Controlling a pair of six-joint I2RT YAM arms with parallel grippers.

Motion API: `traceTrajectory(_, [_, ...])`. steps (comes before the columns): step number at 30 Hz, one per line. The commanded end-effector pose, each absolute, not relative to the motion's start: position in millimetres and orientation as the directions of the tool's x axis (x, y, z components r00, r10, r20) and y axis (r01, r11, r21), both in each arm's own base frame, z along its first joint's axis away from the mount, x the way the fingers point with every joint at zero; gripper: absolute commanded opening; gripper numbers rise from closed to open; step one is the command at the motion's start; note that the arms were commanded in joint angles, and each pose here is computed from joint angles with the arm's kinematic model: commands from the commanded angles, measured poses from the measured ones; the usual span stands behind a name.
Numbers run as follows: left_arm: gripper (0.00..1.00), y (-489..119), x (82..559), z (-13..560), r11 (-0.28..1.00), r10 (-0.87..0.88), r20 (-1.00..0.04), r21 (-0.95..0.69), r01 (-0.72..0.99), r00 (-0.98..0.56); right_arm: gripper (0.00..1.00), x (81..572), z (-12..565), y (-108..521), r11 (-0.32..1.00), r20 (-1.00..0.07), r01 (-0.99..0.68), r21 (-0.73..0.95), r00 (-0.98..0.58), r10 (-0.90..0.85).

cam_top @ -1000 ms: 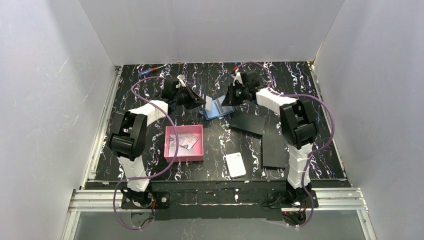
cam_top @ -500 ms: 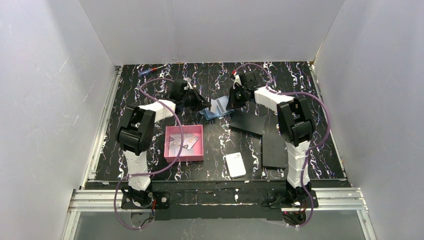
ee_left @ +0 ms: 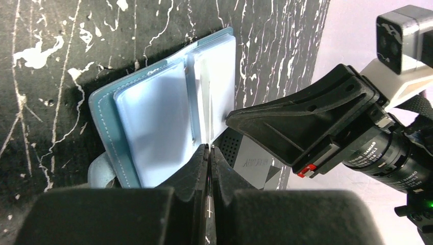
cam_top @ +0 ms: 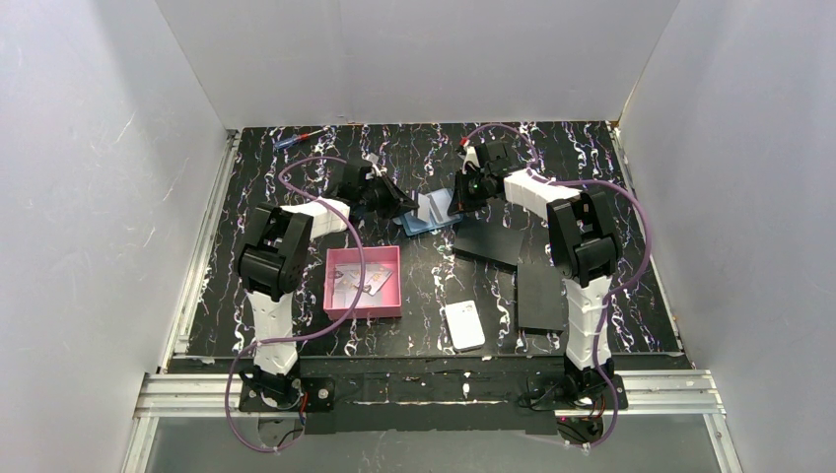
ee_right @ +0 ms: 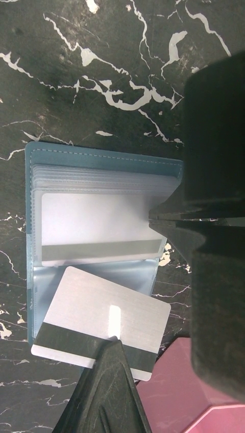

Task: Put the credit cards into the card holder
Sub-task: Insert the credit card into the card holder.

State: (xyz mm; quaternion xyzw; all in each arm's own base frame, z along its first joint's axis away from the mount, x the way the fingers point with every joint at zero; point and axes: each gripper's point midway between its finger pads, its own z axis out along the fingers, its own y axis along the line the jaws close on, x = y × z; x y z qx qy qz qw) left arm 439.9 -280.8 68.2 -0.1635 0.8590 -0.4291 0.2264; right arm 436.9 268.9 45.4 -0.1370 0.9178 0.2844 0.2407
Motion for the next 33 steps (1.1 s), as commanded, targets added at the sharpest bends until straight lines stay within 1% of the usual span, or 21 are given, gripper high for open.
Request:
traceTrajectory(1, [0.0, -282.8, 444.1, 69.9, 0.572, -0.487, -0.277, -0.818, -0.063, -0.828, 0.03, 442.5, 29.3, 257.2, 0.827, -0.504, -0.37, 0.422, -0.855, -0.126])
traceTrajectory(9, [0.0, -271.6, 438.3, 68.4, 0.603, -0.501, -0.311, -0.795, -0.068, -0.807, 0.02, 440.7, 26.5, 257.6, 0.823, -0.494, -0.369, 0.431, -0.86, -0.127])
traceTrajectory(12, [0.0, -273.9, 436.3, 64.0, 0.587, -0.508, -0.279, -0.804, -0.09, -0.815, 0.02, 441.2, 27.3, 257.8, 0.823, -0.496, -0.371, 0.43, -0.859, -0.128])
traceTrajectory(15, [0.0, -276.2, 436.8, 61.9, 0.578, -0.506, -0.268, -0.811, -0.092, -0.82, 0.02, 441.1, 27.7, 257.1, 0.823, -0.495, -0.371, 0.429, -0.859, -0.129])
traceTrajectory(20, [0.0, -279.1, 438.2, 65.8, 0.566, -0.501, -0.272, -0.821, -0.073, -0.821, 0.01, 440.6, 27.0, 257.4, 0.821, -0.492, -0.372, 0.433, -0.861, -0.131])
traceTrajectory(26, [0.0, -278.6, 438.7, 77.6, 0.546, -0.513, -0.31, -0.838, -0.025, -0.801, 0.01, 441.4, 27.3, 258.8, 0.817, -0.49, -0.374, 0.438, -0.862, -0.132])
traceTrajectory(33, [0.0, -280.7, 438.8, 74.5, 0.53, -0.52, -0.286, -0.847, -0.042, -0.805, 0.01, 440.9, 26.7, 259.1, 0.816, -0.489, -0.376, 0.439, -0.862, -0.134])
